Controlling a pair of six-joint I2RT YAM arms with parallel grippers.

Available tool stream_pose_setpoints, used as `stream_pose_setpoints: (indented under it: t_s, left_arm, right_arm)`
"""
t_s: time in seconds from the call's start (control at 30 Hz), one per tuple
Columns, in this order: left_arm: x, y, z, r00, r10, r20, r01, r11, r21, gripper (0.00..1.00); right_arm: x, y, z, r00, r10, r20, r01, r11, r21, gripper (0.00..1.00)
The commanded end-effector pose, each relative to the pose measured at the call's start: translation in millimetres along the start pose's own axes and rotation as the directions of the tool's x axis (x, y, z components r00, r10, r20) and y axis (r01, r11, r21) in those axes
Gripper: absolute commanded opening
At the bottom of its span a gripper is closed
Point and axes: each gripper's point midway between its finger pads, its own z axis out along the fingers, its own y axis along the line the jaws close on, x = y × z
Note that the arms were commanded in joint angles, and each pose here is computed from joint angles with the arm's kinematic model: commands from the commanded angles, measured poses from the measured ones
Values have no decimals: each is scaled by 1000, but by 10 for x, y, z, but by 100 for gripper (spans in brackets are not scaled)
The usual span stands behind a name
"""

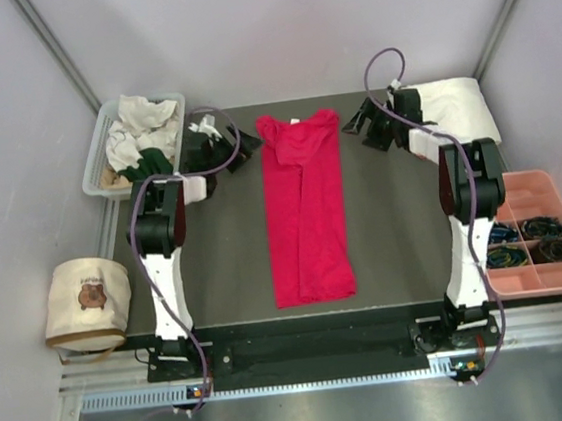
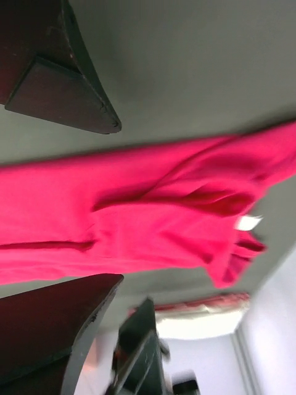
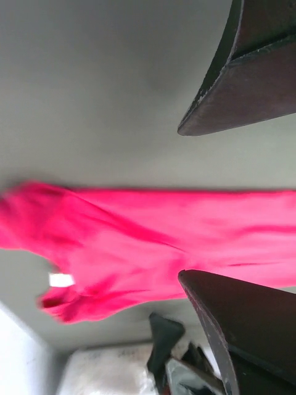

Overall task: Fold and stack the t-shirts
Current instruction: Grab the bottom of the folded rectangular tshirt with both arms

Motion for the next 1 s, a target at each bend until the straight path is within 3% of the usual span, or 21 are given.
stream_pose_setpoints:
  t_s: [0.0,0.07,0.13,0.17,0.2,0.23,0.27,0.3,0.33,0.37,0.53,0.83,0.97]
  left_arm:
    - [326,-703,-205,959,280,-30,-282,956,-84,99]
    - [628,-763,-356,947,315,-62,-321,929,-181,99]
    - [1014,-539,-613,942,298,-152,-330,903,-275,99]
    - [1095,-698,-739,937,314,-156,-346,899,-267,99]
    - [1194,-573,-895,940,294,-174,-338,878,-340,99]
    - [1394,-352,-1116,937,281,-206,-343,849,-401,99]
    - [1436,-501,-1264,935,300,-189,-352,853,-385,99]
    - [1469,-406,-1416,943,287,-170,-333,834,-441,99]
    - [1697,-172,-1679,942,256,-219,-333,807,-488,99]
    - [1681,-288,-1828,946,264,-190,-323,816,-479,99]
    - [1914,-127,-2603,958,229,-173,-286,791,-540,99]
    - [2295,-132,-3014,958,162,-235,-262,824,-502,99]
    - [2552,-74,-3079,950,139,-278,-267,826,-497,91]
  right_arm:
    - [324,544,-546,979,-203,1,202,975,90,90]
    - [627,595,-663,974,-224,-30,226,967,119,91]
    - [911,477,-881,975,-217,-49,222,958,180,93]
    - [1105,464,-930,973,-219,-76,230,955,190,97]
    - [1401,283,-1022,971,-200,-130,226,946,232,99]
    - [1442,284,-1143,970,-215,-113,238,935,262,99]
    - [1592,229,-1223,966,-218,-135,249,927,281,99]
    - [1944,113,-1304,956,-217,-197,269,916,298,99]
    - [2005,128,-1403,956,-227,-188,277,911,305,99]
    - [2168,100,-1469,951,-221,-217,281,910,305,99]
    - [2790,-63,-1851,938,-204,-281,293,900,322,99]
    - [3412,-207,-2334,918,-160,-364,286,901,327,99]
    - [3632,-163,-2417,906,-167,-389,301,900,315,99]
